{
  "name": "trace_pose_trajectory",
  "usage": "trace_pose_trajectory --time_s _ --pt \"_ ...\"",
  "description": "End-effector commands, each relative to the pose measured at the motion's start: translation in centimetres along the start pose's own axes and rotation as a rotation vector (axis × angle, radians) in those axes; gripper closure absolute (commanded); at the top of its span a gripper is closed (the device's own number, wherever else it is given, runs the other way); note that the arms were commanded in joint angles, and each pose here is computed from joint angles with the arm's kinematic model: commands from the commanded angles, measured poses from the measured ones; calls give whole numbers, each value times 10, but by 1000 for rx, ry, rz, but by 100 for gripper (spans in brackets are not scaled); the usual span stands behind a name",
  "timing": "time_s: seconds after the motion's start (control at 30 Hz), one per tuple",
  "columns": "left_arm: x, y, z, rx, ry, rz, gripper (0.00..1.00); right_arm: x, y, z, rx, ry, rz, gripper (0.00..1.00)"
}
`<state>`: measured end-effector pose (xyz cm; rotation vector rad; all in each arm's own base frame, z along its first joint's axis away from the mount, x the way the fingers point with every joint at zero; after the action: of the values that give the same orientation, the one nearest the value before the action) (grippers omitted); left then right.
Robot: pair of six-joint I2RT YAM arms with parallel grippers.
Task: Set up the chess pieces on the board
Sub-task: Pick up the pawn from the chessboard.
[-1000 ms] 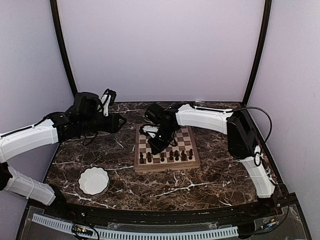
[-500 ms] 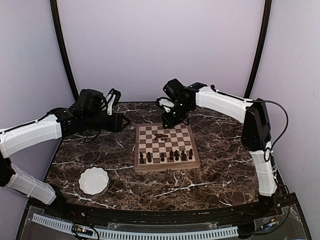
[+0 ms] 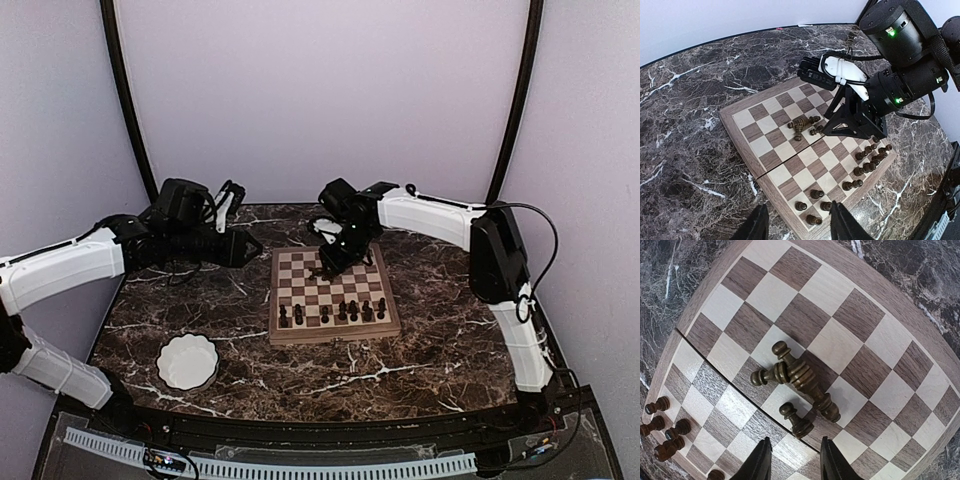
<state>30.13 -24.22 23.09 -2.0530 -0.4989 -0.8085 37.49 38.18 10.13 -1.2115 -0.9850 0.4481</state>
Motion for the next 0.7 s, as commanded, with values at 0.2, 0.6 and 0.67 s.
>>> trace_pose_trajectory --time_s 0.2,0.6,0.67 --pt "1 2 -4 -20 13 23 55 2 27 7 53 -14 0 63" --pt "-1 6 -5 -25 17 37 55 -10 45 15 109 -18 33 59" --pt "0 7 -5 -26 19 37 55 -11 42 19 134 -20 27 59"
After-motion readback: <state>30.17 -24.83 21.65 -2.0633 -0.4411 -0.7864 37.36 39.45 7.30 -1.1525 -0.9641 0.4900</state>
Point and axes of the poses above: each gripper's point midway between its finger pads, its own y axis out along the fingers, its own z axis along the line the jaws close on, x = y × z, the point moved 2 cm from there along -y, back along the fingers, and after that the axes turned 12 degrees about -y, right-handed, at the moved point
